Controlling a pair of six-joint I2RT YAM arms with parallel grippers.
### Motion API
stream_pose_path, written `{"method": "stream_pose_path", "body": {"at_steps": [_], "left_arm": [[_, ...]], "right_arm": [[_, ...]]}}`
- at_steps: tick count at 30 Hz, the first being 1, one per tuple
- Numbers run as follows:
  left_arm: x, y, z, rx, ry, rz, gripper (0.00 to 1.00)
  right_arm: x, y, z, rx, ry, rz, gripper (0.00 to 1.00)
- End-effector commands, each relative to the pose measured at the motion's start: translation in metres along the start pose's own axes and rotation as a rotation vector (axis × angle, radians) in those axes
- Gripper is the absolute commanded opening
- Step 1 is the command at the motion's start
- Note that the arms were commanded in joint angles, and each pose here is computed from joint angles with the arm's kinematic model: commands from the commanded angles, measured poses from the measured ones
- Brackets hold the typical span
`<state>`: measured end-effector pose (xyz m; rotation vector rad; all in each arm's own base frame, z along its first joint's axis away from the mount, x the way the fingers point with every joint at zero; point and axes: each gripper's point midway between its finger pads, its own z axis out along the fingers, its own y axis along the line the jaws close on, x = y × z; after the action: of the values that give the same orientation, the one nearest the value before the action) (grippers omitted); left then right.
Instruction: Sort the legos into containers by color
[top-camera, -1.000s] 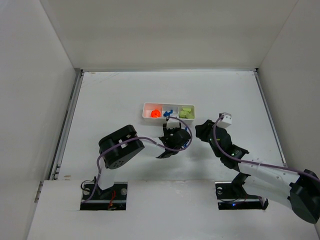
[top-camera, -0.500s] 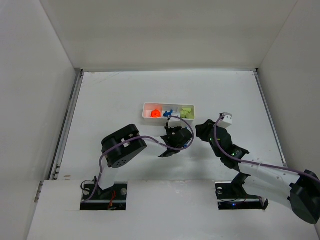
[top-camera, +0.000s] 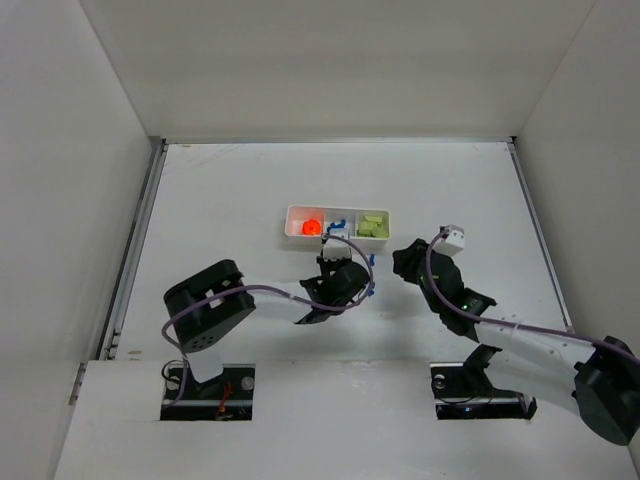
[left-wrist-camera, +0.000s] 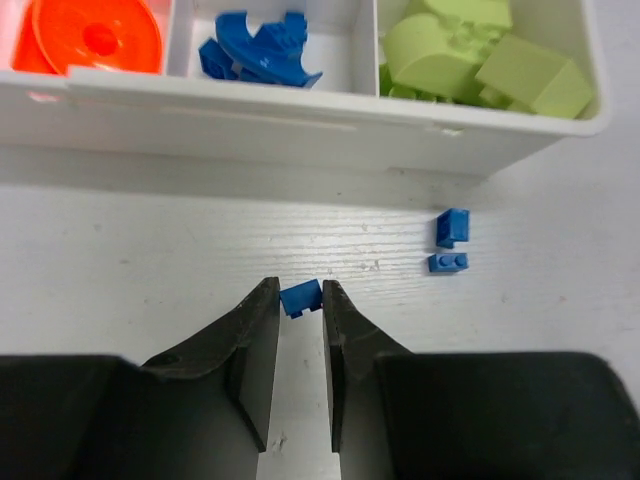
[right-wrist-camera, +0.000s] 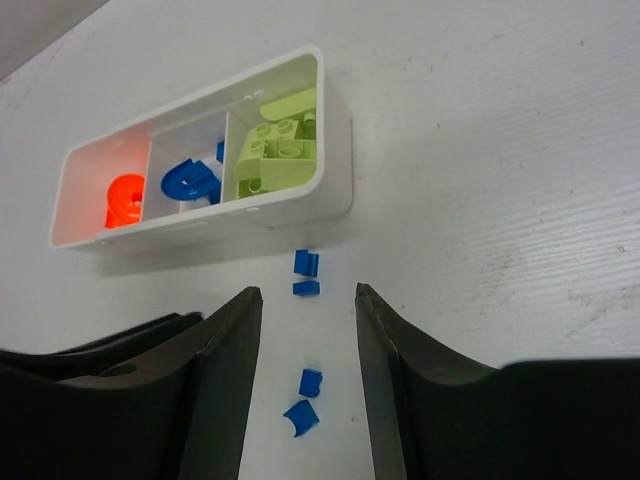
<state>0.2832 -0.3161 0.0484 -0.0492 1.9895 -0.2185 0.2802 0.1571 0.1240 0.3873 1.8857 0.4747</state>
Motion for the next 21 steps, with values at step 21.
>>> {"method": "stream_pose_path", "body": {"at_steps": [21], "left_arm": [[-0.09, 0.008, 0.072, 0.056, 0.021, -0.162, 0.27]], "right_arm": [[0.072, 0.021, 0.029, 0.036, 0.174, -0.147, 0.58]]}}
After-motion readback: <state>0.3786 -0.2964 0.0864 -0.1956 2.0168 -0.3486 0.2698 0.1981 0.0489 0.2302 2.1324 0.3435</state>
